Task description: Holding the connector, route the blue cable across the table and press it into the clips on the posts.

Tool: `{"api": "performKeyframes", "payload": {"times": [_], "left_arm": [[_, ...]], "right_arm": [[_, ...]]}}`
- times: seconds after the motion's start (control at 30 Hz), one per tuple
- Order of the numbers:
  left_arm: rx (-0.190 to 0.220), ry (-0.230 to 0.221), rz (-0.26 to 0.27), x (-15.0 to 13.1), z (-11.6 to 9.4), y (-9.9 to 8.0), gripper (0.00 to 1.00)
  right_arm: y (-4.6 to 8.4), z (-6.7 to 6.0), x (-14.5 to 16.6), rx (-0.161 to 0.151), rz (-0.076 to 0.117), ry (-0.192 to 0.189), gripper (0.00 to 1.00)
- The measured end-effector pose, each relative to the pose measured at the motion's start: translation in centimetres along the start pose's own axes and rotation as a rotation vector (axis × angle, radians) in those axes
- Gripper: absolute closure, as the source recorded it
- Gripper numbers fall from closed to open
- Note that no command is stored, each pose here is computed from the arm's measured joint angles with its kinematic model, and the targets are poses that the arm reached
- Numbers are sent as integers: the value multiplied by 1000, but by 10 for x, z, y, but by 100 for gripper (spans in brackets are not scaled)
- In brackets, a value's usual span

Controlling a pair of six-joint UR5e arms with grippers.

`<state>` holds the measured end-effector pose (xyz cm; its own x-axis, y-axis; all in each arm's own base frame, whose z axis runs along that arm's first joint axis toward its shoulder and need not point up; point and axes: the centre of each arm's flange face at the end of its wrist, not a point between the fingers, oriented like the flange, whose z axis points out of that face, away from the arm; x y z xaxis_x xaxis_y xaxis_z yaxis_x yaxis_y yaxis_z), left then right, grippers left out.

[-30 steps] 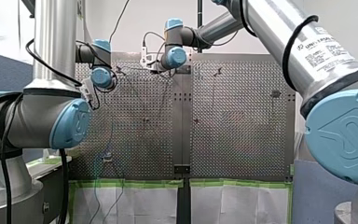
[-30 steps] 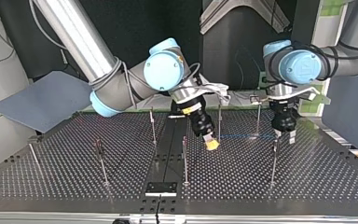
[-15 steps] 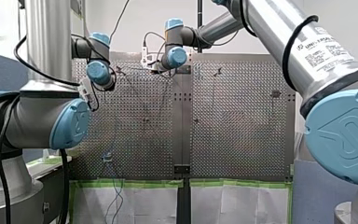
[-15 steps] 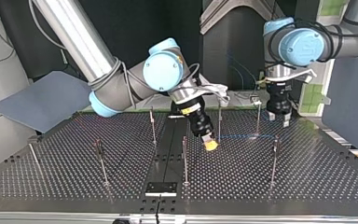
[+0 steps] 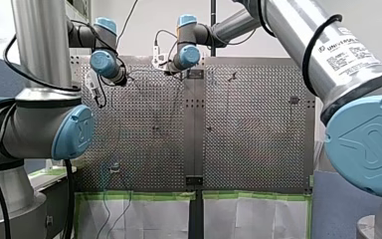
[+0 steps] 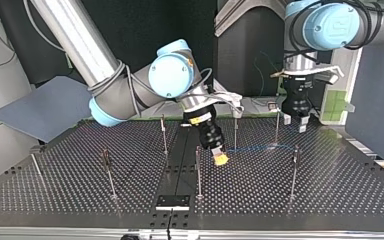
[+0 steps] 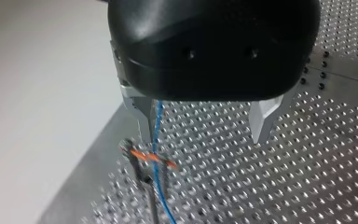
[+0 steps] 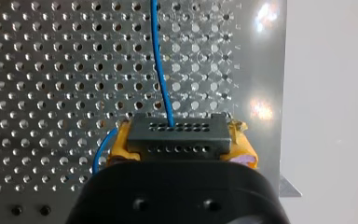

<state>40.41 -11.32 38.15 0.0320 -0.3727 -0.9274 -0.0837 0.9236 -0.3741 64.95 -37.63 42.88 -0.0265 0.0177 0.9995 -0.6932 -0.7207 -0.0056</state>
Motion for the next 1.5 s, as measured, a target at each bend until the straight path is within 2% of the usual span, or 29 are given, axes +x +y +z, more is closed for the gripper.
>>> {"api": "performKeyframes", "payload": {"times": [0.1, 0.23, 0.37, 0.47, 0.67, 0.87, 1.07, 1.33, 1.5], "left_arm": [[27, -29, 18, -10, -5, -7, 0], [83, -78, 44, -26, -9, -19, 0], [128, -86, 55, -30, -6, -28, 0], [156, -74, 63, -29, -1, -32, 0], [171, -48, 79, -17, 15, -35, 0], [187, -75, 59, -22, 31, -40, 0], [193, -85, 56, -26, 38, -42, 0], [228, -103, 49, -24, 63, -50, 0], [232, -90, 43, -13, 77, -50, 0]], "right_arm": [[1, 0, 0, -5, 0, -2, 100], [2, -1, 0, -14, 1, -5, 100], [2, -1, 0, -19, 2, -6, 100], [3, 0, 1, -21, 2, -5, 100], [3, 0, 5, -21, 3, 1, 100], [3, 0, 5, -22, 3, 1, 100], [3, 0, 6, -21, 3, 1, 100], [2, 0, 5, -21, 3, 3, 100], [2, 0, 5, -20, 3, 3, 100]]}}
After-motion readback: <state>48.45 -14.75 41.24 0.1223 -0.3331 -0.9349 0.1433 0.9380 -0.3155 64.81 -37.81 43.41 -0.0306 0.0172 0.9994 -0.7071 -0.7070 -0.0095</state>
